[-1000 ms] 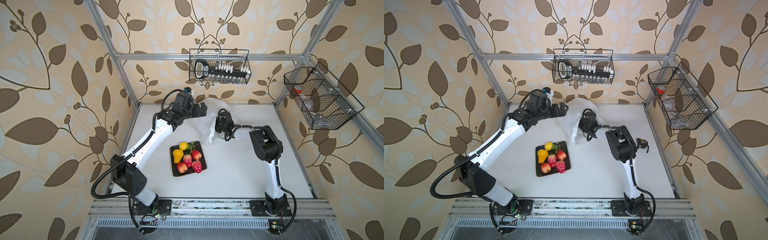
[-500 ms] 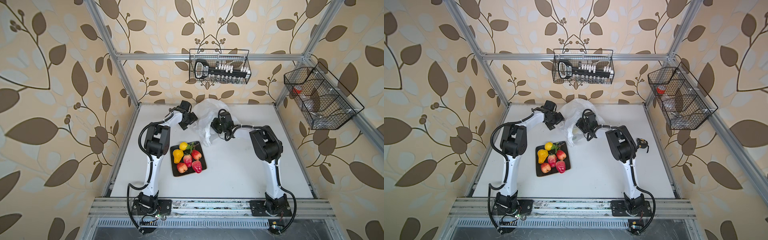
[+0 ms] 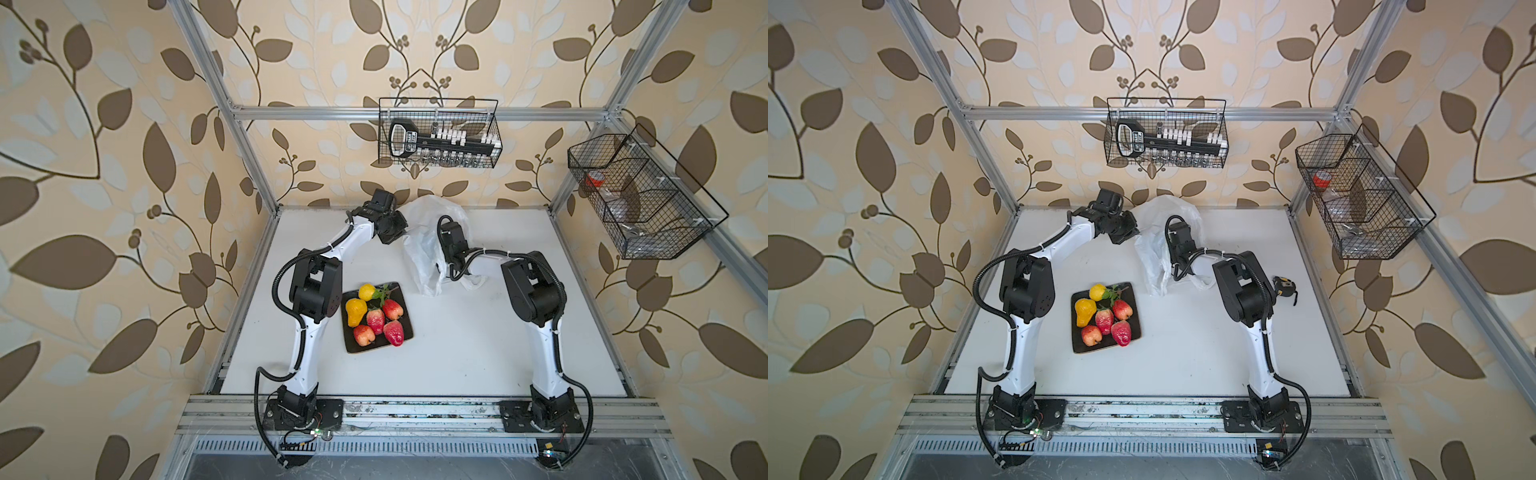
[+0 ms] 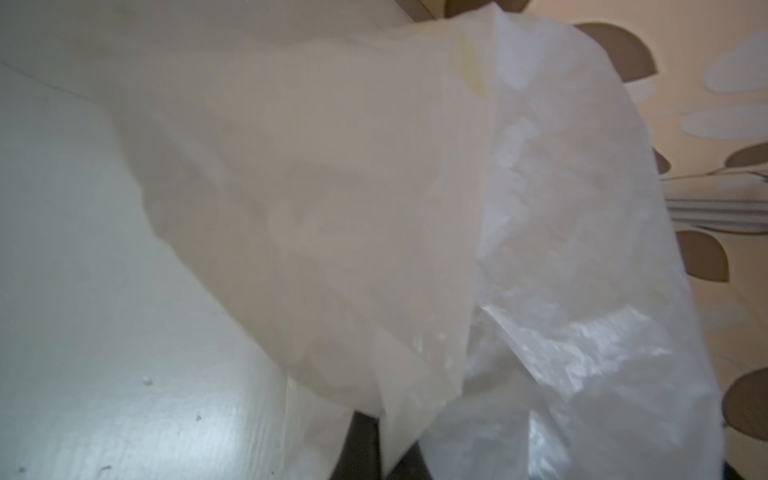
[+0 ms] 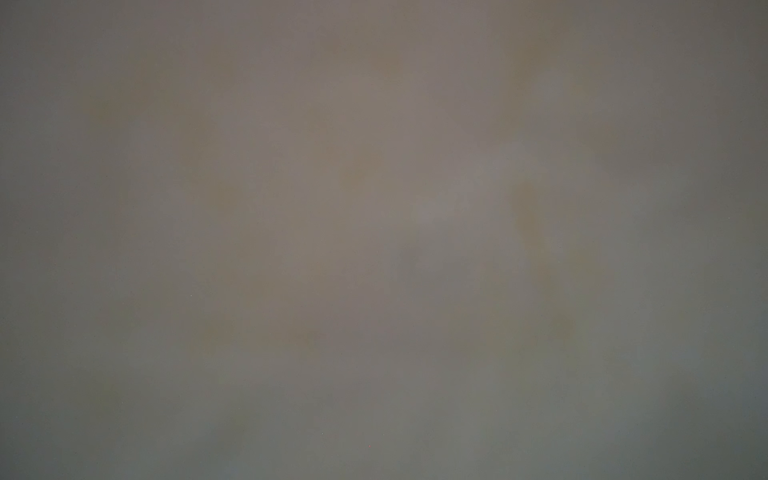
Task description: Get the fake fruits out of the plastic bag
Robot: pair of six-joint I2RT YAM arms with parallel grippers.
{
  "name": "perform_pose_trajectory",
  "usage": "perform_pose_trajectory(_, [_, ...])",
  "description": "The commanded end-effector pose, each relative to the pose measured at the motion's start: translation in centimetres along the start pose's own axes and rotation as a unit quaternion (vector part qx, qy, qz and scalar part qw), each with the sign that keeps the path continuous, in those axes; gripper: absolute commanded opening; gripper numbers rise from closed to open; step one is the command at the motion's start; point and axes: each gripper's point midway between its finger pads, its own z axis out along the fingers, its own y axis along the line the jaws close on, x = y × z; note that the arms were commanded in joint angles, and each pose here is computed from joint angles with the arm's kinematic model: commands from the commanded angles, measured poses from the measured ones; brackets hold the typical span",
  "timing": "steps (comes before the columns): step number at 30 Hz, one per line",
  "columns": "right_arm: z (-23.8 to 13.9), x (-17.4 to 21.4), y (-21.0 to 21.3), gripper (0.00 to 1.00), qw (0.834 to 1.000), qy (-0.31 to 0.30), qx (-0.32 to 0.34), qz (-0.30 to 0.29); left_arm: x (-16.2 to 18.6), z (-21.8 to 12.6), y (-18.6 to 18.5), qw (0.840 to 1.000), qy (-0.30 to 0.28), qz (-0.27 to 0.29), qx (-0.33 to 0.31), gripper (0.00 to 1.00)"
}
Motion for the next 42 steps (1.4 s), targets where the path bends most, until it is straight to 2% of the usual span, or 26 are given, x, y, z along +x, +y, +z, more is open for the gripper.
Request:
perform_pose_trajectory(1, [-0.8,-1.1,0.7,0.87,1.0,-0.011,0.008,-0.006,0.3,-3.7,-3.8,0.998,-0.015,0.036,0.041,0.0])
perform_pose_trajectory(4, [-0.3,-1.1,-0.1,0.91,0.999,-0.008,0.039,-0.014,0.0,-3.4,-3.5,0.999,-0.019,0.035,0.037,0.0])
perform_pose_trajectory(9, [0.1,-1.9,-3.3,0.91,0.99,-0.039,0.133,-0.03,-0.2,-2.7,-2.3,0.999,-0.02,0.028,0.019,0.0])
perform_pose_trajectory(12, [1.2,-1.8,-3.8,0.84,0.985,-0.036,0.165,-0.041,-0.4,-2.4,-1.2,0.999,-0.022,0.027,0.005,0.0])
perform_pose_trajectory(13, [1.4,-1.5,-4.0,0.81,0.982,-0.03,0.178,-0.063,-0.5,-2.3,-0.9,0.999,-0.024,0.027,0.0,0.0])
perform_pose_trajectory(22, [2.2,-1.1,-5.8,0.6,0.964,-0.018,0.235,-0.124,-1.4,-1.5,0.9,0.999,-0.032,0.024,-0.019,0.0])
perform_pose_trajectory(25, [1.3,-1.8,-5.0,0.51,0.962,-0.026,0.233,-0.139,-1.6,-1.4,1.7,0.999,-0.035,0.025,-0.028,0.0])
perform_pose_trajectory(32, [-3.4,-4.1,0.9,0.3,0.968,-0.056,0.169,-0.174,-2.1,-1.0,4.8,0.997,-0.047,0.017,-0.052,0.0])
perform_pose_trajectory(36, [-5.9,-3.5,2.1,0.26,0.973,-0.05,0.138,-0.178,-2.6,-0.9,5.5,0.997,-0.055,0.016,-0.053,0.0])
perform_pose_trajectory(42, [-10.0,-1.7,1.9,0.24,0.978,-0.032,0.111,-0.172,-3.6,-0.5,5.6,0.997,-0.064,0.015,-0.046,0.0])
